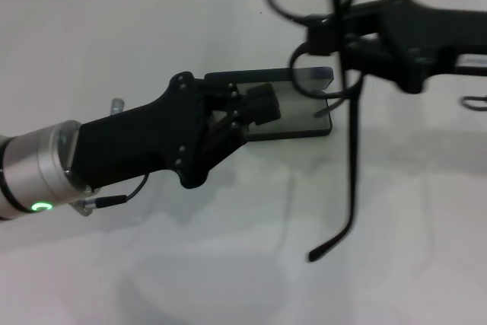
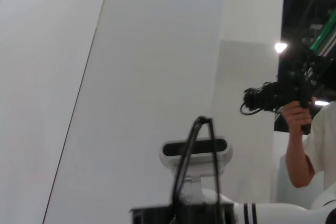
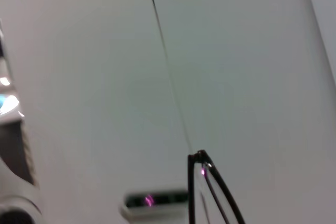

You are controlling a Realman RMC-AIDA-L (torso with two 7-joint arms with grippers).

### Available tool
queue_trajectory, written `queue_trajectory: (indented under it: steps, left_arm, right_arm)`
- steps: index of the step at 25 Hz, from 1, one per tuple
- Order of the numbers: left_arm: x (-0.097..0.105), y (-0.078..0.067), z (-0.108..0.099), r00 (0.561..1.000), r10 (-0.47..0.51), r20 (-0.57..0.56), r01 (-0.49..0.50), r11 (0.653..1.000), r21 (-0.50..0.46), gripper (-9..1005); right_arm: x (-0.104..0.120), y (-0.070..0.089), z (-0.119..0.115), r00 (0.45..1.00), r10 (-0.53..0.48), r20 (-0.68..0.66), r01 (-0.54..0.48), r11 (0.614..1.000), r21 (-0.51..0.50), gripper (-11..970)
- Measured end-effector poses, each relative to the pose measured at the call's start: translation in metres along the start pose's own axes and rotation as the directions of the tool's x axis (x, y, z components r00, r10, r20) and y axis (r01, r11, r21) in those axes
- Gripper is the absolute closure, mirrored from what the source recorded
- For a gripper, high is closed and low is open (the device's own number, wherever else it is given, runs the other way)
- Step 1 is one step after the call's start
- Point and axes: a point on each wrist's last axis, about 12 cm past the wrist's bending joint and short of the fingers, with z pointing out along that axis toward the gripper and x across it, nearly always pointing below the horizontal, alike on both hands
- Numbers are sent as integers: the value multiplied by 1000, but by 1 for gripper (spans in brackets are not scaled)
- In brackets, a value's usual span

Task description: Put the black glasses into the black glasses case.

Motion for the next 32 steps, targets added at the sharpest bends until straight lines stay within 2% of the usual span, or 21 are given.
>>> queue_trajectory:
  steps: [5, 10, 12, 13, 16, 22, 26, 32]
  left_arm:
    - [-3, -1, -3, 1000, 8, 14, -8, 1000, 2, 930]
    - [3, 1, 12, 1000, -18, -23, 19, 998, 65, 931]
    - [5, 2, 18, 999, -25, -34, 28, 996, 87, 931]
    - [10, 2, 29, 998, -30, -49, 36, 990, 133, 931]
    - [13, 0, 36, 998, -18, -58, 28, 985, 173, 931]
    - [16, -5, 44, 1000, 11, -24, -6, 978, 210, 931]
    - [17, -10, 40, 999, 46, 26, -50, 981, 188, 931]
    - [16, -13, 34, 995, 73, 72, -83, 985, 152, 931]
  right_arm:
    - [-13, 14, -35, 984, -33, 175, 40, 998, -40, 849]
    - [-19, 18, -46, 921, -107, 374, 136, 989, -52, 850]
    - [-21, 13, -40, 904, -107, 415, 142, 988, -55, 850]
    - [-21, 11, -36, 901, -103, 422, 141, 988, -61, 850]
    - [-18, -2, -13, 896, -73, 437, 125, 988, -93, 850]
    - [10, -14, 32, 942, -40, 333, 80, 991, -107, 850]
    - [18, -15, 38, 958, -35, 285, 64, 993, -95, 850]
    - [24, -15, 33, 962, -29, 273, 49, 997, -65, 850]
